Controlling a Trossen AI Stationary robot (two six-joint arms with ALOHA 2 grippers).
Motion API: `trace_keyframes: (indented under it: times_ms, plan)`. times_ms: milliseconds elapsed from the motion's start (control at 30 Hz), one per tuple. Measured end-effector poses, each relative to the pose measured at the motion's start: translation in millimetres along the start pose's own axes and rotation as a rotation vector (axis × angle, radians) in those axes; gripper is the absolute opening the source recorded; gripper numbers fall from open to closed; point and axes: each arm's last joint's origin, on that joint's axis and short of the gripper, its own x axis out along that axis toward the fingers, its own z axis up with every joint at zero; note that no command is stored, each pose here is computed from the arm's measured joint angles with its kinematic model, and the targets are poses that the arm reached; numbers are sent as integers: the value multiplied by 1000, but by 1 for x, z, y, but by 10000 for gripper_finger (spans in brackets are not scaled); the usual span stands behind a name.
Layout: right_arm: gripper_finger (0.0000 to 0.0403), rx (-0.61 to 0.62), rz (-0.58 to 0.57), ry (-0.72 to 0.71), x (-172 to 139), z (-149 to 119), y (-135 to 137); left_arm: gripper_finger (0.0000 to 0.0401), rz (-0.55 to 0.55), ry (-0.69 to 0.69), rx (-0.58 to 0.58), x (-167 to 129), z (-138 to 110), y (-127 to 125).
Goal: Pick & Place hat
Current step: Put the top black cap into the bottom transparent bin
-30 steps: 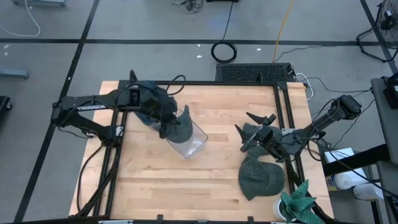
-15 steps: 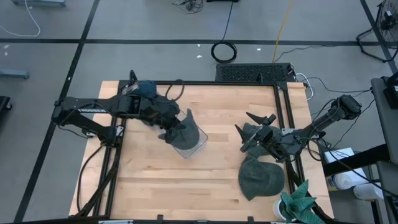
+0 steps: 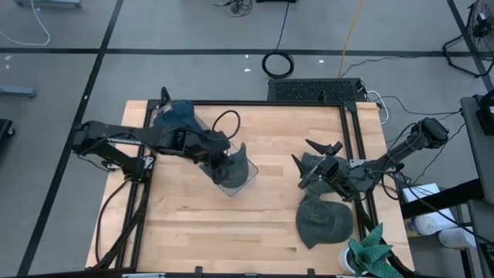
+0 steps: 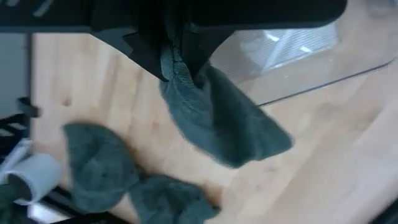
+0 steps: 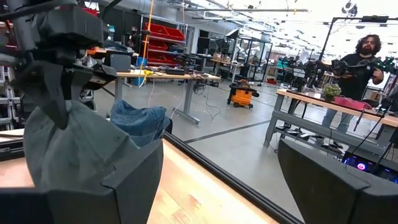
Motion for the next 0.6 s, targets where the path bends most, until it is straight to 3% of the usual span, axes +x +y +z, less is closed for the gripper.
trace_keyframes:
  times_ms: [600]
  plan:
    - [302,-2,0,1,0,0,0,20,229,-16,-56,10,-28,-5]
